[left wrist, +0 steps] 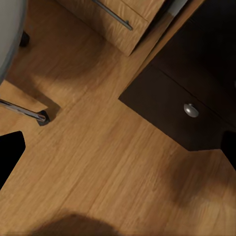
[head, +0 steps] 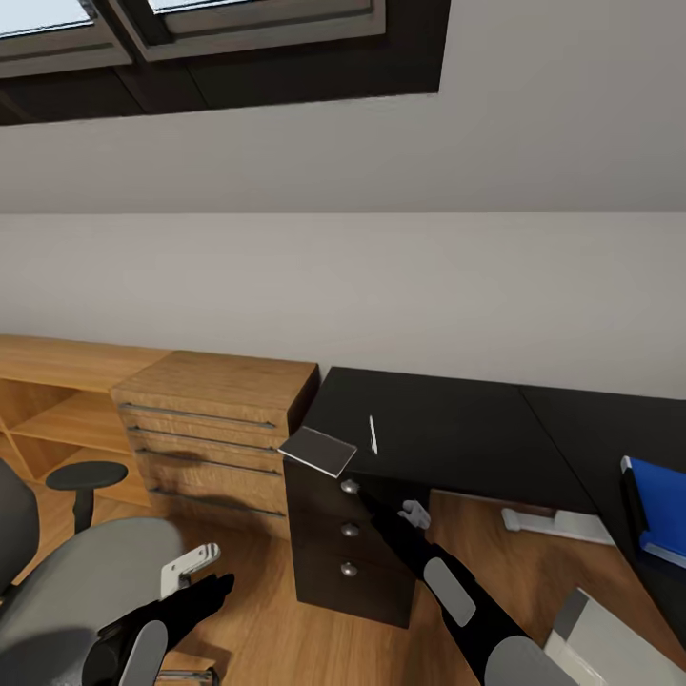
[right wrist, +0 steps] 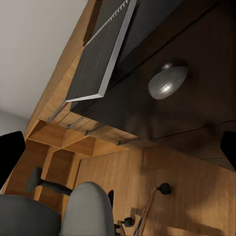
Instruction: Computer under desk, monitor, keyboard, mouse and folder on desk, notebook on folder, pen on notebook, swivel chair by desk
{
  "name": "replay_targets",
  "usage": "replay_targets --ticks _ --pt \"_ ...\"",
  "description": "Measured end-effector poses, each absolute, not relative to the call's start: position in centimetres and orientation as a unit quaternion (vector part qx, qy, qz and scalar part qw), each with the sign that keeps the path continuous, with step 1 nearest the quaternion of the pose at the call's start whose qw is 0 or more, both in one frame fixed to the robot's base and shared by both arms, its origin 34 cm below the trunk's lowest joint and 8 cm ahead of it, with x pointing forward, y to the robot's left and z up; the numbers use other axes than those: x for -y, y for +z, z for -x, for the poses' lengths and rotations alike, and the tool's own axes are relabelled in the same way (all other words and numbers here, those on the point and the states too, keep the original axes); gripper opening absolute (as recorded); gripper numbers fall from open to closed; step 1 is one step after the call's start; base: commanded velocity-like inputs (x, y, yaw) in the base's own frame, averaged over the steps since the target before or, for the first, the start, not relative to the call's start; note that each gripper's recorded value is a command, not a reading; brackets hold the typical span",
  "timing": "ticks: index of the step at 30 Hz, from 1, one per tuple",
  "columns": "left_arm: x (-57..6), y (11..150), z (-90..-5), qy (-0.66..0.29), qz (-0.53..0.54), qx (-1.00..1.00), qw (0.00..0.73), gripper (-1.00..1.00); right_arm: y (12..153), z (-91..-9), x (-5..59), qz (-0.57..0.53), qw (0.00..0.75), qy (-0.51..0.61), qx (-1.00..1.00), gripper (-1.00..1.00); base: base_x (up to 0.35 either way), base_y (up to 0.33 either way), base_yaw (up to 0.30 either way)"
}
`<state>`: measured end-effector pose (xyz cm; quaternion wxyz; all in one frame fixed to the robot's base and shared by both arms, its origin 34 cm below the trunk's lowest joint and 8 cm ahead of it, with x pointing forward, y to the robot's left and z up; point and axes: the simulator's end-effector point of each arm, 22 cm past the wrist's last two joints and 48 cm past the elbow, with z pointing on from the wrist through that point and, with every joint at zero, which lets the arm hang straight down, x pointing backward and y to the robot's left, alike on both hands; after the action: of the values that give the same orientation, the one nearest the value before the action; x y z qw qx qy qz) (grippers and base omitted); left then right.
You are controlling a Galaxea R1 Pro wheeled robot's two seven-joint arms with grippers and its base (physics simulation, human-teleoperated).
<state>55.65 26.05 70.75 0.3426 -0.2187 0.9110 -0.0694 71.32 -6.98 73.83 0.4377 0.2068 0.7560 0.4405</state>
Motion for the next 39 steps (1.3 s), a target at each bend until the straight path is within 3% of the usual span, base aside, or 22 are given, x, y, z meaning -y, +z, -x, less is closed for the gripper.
replay_targets --ticks 9,39 --pt "-26.1 69.1 -55.5 -0.069 0.219 -0.911 0.342 1.00 72.3 -71.3 7.2 -0.208 0.445 0.437 -0.754 1.00 0.060 0.167 0.000" --pt "-26.1 64.3 -54.9 -0.069 0.218 -0.911 0.343 1.00 67.9 -70.7 6.0 -0.200 0.456 0.435 -0.750 1.00 0.001 0.003 0.000"
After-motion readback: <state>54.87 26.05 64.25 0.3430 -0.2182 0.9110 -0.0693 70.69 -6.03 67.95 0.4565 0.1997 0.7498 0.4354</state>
